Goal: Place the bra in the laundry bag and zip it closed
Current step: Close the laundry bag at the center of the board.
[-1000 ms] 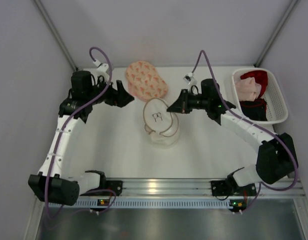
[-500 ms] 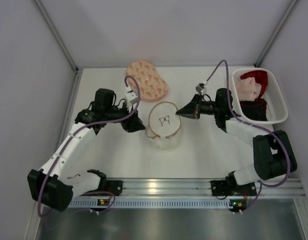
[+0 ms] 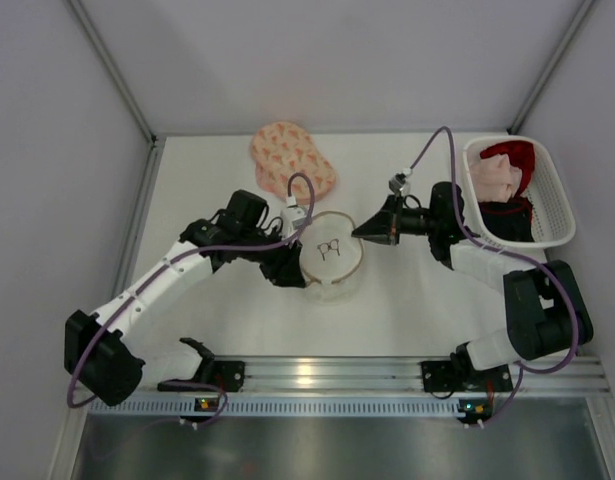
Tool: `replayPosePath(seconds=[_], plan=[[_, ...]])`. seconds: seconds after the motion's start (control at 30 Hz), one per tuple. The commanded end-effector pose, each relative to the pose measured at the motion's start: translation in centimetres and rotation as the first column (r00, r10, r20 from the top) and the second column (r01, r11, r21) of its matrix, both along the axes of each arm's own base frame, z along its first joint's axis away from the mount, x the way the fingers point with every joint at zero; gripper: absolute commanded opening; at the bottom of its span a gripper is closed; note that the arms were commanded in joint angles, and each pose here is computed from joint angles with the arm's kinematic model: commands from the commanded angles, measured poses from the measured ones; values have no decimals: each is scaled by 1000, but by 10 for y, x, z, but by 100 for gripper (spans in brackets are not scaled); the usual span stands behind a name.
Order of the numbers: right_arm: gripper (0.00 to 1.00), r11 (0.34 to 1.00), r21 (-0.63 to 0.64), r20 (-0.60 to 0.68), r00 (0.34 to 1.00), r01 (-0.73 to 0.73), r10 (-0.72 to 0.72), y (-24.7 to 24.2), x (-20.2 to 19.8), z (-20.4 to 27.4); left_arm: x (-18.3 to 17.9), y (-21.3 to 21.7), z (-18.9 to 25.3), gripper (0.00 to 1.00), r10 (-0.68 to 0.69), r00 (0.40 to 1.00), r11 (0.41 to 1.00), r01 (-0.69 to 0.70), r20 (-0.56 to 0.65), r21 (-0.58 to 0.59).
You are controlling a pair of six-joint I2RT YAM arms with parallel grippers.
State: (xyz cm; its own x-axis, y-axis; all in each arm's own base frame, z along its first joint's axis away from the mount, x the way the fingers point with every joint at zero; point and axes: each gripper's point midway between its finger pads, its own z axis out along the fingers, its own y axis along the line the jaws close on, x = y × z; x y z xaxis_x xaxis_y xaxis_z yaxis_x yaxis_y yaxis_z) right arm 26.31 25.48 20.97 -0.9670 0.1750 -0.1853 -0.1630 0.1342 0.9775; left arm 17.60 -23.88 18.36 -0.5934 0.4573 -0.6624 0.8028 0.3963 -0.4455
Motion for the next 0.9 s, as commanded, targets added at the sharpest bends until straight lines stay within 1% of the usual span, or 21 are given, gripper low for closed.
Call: replayPosePath(seconds=[0.0,0.13,0.17,0.27,0.5,0.63,0.7,0.73,0.8,0.83,0.87], plan=[[0,1000,-8,29,1000,-9,10,-2,-2,0,-9,-8,-9,46,-3,997,1000,5,-73,26],[0,1000,-14,19,1000,-15,15,-2,-3,-4,-16,-15,-21,45,4,991,998,5,-135,63],[0,1000,-13,19,1000,-15,15,-2,-3,-4,-15,-16,-26,45,33,985,996,-20,-168,83],[0,1000,-13,20,1000,-18,18,-1,-2,-3,-12,-17,-34,43,61,978,993,-40,-197,113],[0,1000,-14,22,1000,-21,21,1,-3,-4,-4,-23,-31,42,66,977,993,-44,-201,114],[0,999,-27,25,999,-26,27,1,-5,-8,0,-27,-29,31,59,978,993,-38,-201,107],[0,999,-35,27,999,-30,31,2,-5,-9,0,-30,-25,30,45,979,995,-27,-200,92],[0,999,-39,27,999,-33,34,3,-5,-10,0,-30,-25,28,45,979,995,-27,-200,92],[0,998,-51,52,998,-40,42,5,-2,-10,-1,-31,-22,19,34,981,996,-18,-193,82],[0,997,-67,25,999,-44,46,5,-3,-15,-1,-31,-19,14,31,982,997,-17,-189,74],[0,996,-75,42,998,-46,49,6,1,-12,-2,-31,-19,0,27,981,997,-14,-190,70]])
